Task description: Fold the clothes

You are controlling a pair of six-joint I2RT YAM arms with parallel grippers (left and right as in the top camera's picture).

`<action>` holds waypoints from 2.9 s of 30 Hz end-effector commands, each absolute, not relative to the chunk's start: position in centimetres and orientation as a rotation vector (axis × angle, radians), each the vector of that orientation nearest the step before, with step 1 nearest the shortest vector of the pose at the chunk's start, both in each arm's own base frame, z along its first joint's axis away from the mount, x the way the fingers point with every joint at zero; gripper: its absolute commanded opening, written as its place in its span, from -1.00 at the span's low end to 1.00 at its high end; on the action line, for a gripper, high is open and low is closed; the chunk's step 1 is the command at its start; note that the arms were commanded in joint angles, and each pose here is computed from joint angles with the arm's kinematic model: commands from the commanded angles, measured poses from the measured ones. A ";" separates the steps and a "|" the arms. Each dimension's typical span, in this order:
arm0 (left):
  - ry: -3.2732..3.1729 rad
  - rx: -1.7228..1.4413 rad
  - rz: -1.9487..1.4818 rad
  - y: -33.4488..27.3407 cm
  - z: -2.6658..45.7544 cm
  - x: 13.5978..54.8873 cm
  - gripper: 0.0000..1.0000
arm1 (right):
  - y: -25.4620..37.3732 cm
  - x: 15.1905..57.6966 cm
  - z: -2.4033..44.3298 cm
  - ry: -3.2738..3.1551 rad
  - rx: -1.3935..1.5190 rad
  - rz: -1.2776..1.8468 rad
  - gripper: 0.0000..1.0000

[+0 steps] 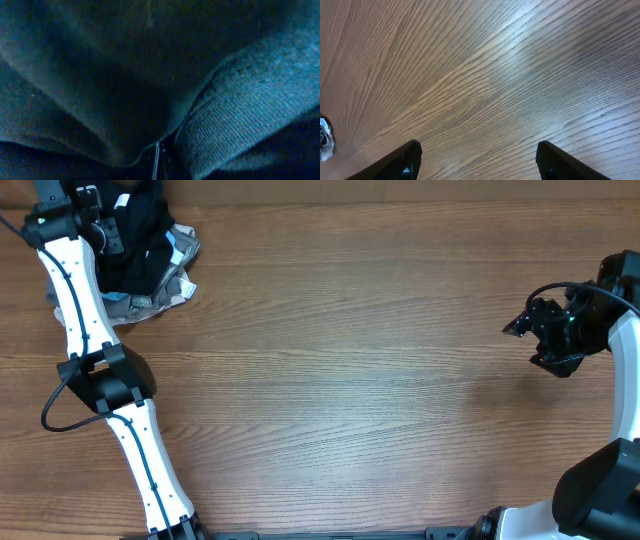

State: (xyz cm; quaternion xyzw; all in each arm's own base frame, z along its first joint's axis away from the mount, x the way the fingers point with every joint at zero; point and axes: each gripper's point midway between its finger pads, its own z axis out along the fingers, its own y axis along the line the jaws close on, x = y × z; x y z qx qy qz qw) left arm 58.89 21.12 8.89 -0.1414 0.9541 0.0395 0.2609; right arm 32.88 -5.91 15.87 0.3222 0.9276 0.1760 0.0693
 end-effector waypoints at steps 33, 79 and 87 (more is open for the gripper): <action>2.046 -0.049 -0.115 6.5 42.6 51.6 1.00 | -8.0 34.7 35.1 2.452 0.518 0.251 1.00; 2.100 -0.013 -0.165 4.2 42.0 50.5 1.00 | 4.6 22.1 40.9 1.784 -0.213 0.319 1.00; 2.100 -0.013 -0.165 4.2 42.0 50.5 1.00 | 6.2 23.9 33.4 1.631 -0.307 0.313 1.00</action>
